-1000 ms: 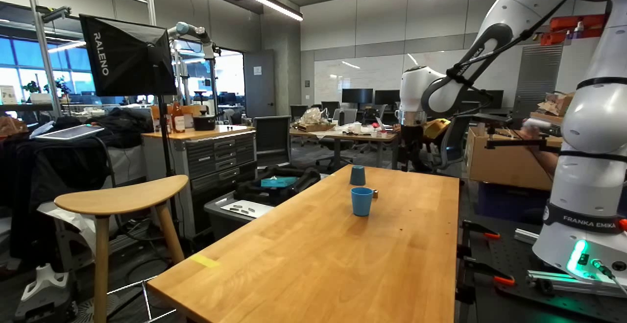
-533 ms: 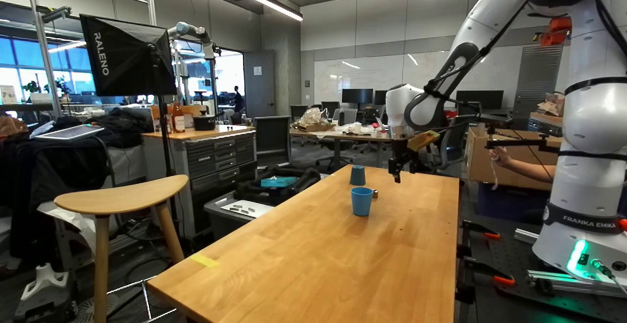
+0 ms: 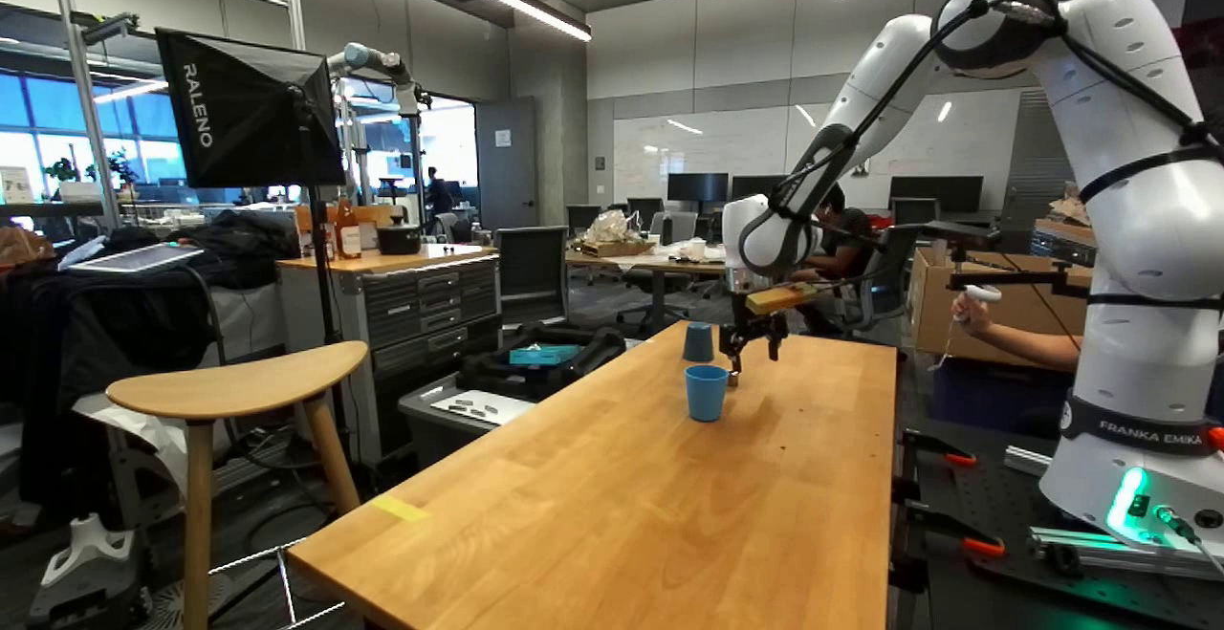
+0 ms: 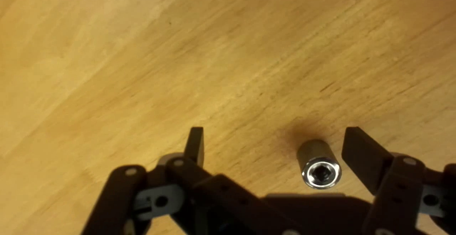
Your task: Put the silver thing in the light blue cup
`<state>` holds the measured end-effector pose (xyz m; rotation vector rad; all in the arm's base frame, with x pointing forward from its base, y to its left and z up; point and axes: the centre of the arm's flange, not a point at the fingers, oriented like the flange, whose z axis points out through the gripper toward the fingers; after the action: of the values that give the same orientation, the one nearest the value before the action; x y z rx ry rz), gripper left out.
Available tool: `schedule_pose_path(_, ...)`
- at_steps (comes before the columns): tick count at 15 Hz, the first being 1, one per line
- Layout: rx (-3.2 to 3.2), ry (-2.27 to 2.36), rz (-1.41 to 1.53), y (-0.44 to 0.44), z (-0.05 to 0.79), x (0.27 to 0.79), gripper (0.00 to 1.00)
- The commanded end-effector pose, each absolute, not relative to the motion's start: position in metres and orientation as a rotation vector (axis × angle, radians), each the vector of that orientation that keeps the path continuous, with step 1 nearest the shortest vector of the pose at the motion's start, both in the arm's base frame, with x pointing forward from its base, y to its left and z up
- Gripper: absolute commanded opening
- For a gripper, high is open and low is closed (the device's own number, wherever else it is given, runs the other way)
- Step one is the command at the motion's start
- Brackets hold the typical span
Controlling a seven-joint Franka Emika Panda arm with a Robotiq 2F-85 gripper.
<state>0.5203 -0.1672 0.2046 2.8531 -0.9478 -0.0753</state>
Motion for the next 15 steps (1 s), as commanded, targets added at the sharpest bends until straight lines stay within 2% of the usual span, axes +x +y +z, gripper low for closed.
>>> schedule_pose_path(1,2.848,-1.049,0.008,-0.167,0.189,0.546,1.00)
schedule_pose_path(7,2.851,-1.118,0.138,-0.159,0.171,0.560,1.00)
schedule_pose_path(8,2.848,-1.117,0.155,-0.158,0.167,0.561,0.75)
schedule_pose_path(9,2.849,-1.115,0.164,-0.158,0.164,0.560,0.74)
schedule_pose_path(12,2.847,-1.116,0.161,-0.156,0.155,0.557,0.49)
schedule_pose_path(15,2.858,-1.127,0.141,-0.158,0.160,0.553,0.28)
